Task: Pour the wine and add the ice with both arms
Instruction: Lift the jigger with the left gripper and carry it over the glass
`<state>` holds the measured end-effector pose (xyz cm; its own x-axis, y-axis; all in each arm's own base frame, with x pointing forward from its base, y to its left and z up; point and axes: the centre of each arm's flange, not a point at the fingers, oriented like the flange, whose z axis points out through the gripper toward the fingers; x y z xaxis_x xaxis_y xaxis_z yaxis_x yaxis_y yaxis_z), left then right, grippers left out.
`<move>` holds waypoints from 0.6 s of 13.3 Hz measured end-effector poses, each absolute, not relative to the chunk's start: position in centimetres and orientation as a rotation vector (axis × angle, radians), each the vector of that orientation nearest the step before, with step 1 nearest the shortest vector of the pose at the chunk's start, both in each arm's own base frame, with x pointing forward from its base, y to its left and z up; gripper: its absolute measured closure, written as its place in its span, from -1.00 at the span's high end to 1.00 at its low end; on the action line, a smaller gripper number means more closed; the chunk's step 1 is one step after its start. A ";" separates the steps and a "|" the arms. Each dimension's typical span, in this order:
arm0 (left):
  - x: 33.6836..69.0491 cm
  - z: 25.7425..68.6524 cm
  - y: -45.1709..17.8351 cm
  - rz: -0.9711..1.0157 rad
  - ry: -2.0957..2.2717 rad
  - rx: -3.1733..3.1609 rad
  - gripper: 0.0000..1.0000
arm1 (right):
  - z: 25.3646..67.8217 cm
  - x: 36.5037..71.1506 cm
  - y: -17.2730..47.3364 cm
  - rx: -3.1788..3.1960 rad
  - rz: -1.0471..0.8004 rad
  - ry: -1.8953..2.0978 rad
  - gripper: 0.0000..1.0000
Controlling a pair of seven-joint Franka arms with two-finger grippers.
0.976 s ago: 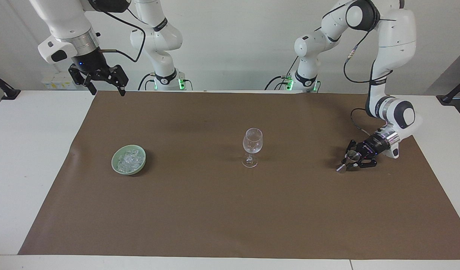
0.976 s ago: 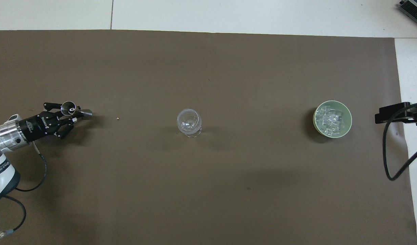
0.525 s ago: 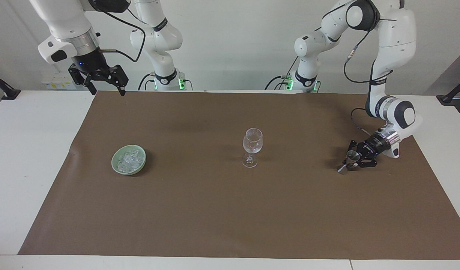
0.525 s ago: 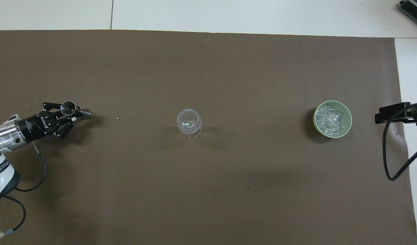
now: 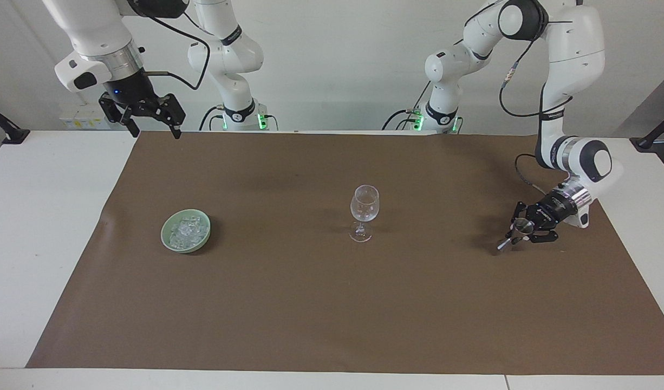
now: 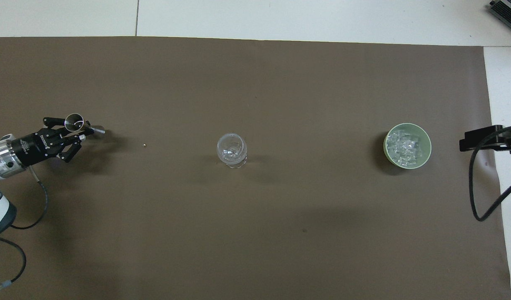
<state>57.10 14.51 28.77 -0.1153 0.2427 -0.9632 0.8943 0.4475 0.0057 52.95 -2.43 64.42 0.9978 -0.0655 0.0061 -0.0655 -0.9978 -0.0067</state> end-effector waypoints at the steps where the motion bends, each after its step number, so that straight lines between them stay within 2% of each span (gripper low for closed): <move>1: 57.3 30.3 14.4 -0.762 1.621 1.005 -0.58 | 64.4 53.0 -2.4 -3.133 -0.010 0.103 1.00; 4: 57.9 35.8 12.0 -0.782 1.606 1.012 -0.58 | 64.4 53.0 -2.4 -3.133 -0.010 0.103 1.00; 8: 58.2 41.8 5.3 -0.790 1.626 1.053 -0.58 | 64.4 53.0 -2.4 -3.133 -0.010 0.103 1.00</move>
<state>58.17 5.32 41.84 -0.1186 0.2586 -0.9587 0.9136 0.4067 -0.0033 52.95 -2.43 64.42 0.9978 -0.0655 0.0061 -0.0655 -0.9978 -0.0067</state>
